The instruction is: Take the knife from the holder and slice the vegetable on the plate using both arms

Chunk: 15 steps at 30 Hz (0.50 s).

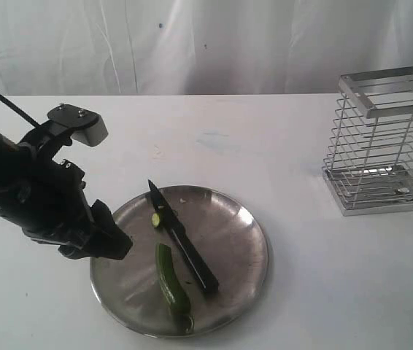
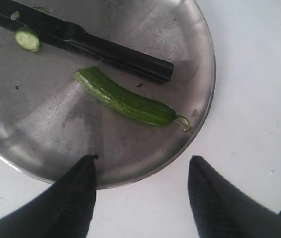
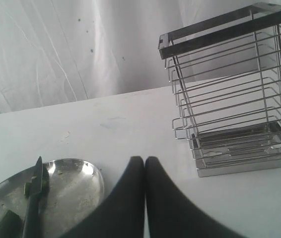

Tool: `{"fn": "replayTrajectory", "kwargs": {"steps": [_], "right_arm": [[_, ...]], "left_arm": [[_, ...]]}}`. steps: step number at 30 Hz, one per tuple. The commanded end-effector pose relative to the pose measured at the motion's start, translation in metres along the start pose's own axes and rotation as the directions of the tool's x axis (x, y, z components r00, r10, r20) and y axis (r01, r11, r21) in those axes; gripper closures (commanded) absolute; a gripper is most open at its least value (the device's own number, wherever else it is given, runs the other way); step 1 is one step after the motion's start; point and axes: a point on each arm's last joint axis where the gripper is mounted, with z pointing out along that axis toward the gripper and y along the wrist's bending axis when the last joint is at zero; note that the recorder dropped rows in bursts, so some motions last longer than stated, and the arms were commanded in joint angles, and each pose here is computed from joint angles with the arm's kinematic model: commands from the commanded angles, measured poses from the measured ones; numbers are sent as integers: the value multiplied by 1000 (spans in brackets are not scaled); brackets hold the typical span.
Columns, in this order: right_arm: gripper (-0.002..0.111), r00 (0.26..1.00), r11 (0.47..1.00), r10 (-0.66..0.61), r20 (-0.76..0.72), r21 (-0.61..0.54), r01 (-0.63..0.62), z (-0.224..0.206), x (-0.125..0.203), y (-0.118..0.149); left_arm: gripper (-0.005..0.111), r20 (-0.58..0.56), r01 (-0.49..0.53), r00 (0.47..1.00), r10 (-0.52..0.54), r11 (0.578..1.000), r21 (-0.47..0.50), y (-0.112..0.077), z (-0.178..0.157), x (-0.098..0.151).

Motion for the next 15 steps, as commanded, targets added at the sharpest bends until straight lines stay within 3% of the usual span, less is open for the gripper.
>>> {"fn": "replayTrajectory", "kwargs": {"steps": [1, 4, 8, 15], "right_arm": [[108, 1000, 1000, -5, -1, 7, 5, 0, 2, -1], [108, 1000, 1000, -6, 2, 12, 6, 0, 2, -1], [108, 1000, 995, 2, 24, 100, -5, 0, 1, -6], [108, 998, 972, 7, 60, 235, -21, -2, -1, -14]], "left_arm": [[48, -3, 9, 1000, -8, 1000, 15, -3, -1, 2], [48, -3, 9, 1000, -8, 1000, 15, -3, -1, 2], [48, 4, 8, 1000, -8, 1000, 11, -3, -1, 1], [48, 123, -30, 992, 37, 998, -62, -7, -18, 4]]}}
